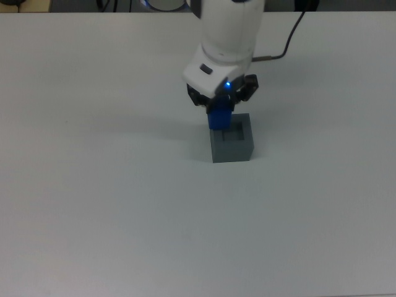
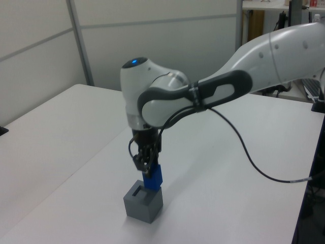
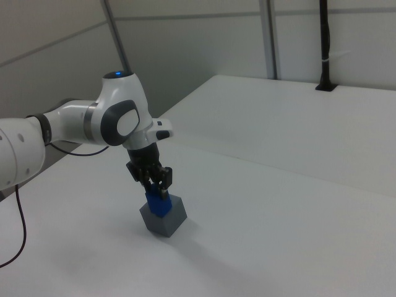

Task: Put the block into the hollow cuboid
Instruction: 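Carry the blue block over the grey hollow cube's opening, then lower the blue block into the opening of the grey cube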

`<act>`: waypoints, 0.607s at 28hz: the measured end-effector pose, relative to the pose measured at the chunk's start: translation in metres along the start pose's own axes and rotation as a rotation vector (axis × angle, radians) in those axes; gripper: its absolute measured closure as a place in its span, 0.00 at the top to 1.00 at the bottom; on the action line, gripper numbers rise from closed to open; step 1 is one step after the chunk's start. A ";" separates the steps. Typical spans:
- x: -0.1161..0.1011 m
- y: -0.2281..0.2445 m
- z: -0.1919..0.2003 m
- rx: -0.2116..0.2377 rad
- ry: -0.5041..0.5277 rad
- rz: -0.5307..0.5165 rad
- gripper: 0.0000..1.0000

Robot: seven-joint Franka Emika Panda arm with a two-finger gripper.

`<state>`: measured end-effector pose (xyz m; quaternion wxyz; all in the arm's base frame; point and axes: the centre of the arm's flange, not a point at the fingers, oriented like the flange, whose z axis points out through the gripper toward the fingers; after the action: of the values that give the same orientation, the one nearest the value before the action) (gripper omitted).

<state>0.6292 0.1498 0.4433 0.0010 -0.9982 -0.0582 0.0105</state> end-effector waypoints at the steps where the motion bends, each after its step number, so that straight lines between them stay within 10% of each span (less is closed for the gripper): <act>1: 0.002 -0.004 0.002 0.001 0.000 -0.006 0.51; 17: 0.013 -0.019 -0.010 0.017 0.085 0.006 0.51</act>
<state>0.6405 0.1699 0.4532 0.0121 -0.9979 -0.0548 -0.0316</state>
